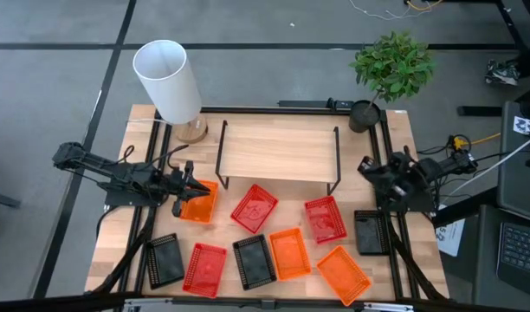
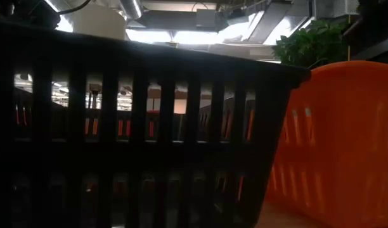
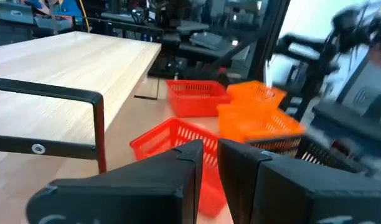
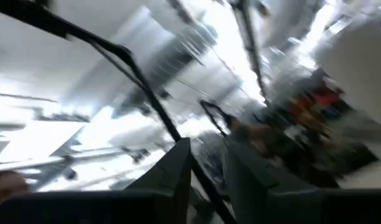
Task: Stack baskets on shelf by color
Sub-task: Put the right black bin on the shelf
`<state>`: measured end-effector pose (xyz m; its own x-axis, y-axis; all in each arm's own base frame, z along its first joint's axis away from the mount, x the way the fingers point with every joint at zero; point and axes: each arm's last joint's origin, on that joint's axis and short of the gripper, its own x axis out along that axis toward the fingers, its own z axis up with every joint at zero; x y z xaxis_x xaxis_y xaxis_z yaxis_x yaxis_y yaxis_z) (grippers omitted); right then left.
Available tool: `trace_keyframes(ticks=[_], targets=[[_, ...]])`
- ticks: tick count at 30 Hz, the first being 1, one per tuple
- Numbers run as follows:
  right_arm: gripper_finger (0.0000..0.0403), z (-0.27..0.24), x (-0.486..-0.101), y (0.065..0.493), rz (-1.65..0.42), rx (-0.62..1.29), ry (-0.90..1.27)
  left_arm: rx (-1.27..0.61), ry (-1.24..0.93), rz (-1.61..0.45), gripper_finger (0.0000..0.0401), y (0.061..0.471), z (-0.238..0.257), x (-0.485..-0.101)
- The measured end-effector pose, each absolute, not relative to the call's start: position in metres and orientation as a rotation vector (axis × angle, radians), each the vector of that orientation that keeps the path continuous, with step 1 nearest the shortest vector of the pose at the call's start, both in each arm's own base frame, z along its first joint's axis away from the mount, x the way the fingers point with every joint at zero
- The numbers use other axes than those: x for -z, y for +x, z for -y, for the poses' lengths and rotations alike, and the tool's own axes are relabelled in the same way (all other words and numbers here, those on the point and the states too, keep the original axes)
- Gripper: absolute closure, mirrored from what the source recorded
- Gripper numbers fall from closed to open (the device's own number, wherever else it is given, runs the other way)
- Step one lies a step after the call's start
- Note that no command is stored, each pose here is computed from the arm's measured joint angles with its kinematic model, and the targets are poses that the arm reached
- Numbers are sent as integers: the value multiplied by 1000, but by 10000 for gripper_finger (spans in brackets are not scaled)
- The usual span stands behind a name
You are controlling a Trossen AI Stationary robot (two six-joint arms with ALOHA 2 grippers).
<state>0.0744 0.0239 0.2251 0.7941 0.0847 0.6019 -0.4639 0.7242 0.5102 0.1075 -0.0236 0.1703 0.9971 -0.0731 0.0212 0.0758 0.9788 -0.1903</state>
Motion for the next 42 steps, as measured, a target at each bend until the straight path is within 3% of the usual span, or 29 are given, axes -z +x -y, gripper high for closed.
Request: trace_keyframes(ticks=[5, 11, 13, 17, 22, 28, 32, 42], targets=[[311, -24, -255, 67, 689, -417, 591, 65, -450, 94, 360, 107, 23, -179], [312, -31, -341, 65, 694, -605, 363, 49, -575, 127, 360, 107, 22, -181], [312, -35, -367, 75, 512, -596, 398, 49, -577, 129, 360, 107, 22, -182], [312, -39, -390, 103, -86, -277, 649, 30, -584, 134, 360, 107, 21, -182], [312, -57, -393, 133, -705, -7, 853, -4, -587, 143, 360, 107, 20, -182], [312, -88, -377, 156, -1290, 106, 874, -28, -589, 153, 360, 107, 19, -182], [312, -110, -373, 164, -1430, 101, 878, -28, -589, 153, 360, 107, 19, -182], [312, -157, -367, 152, -1428, 67, 673, -24, -606, 160, 360, 106, 19, -183]])
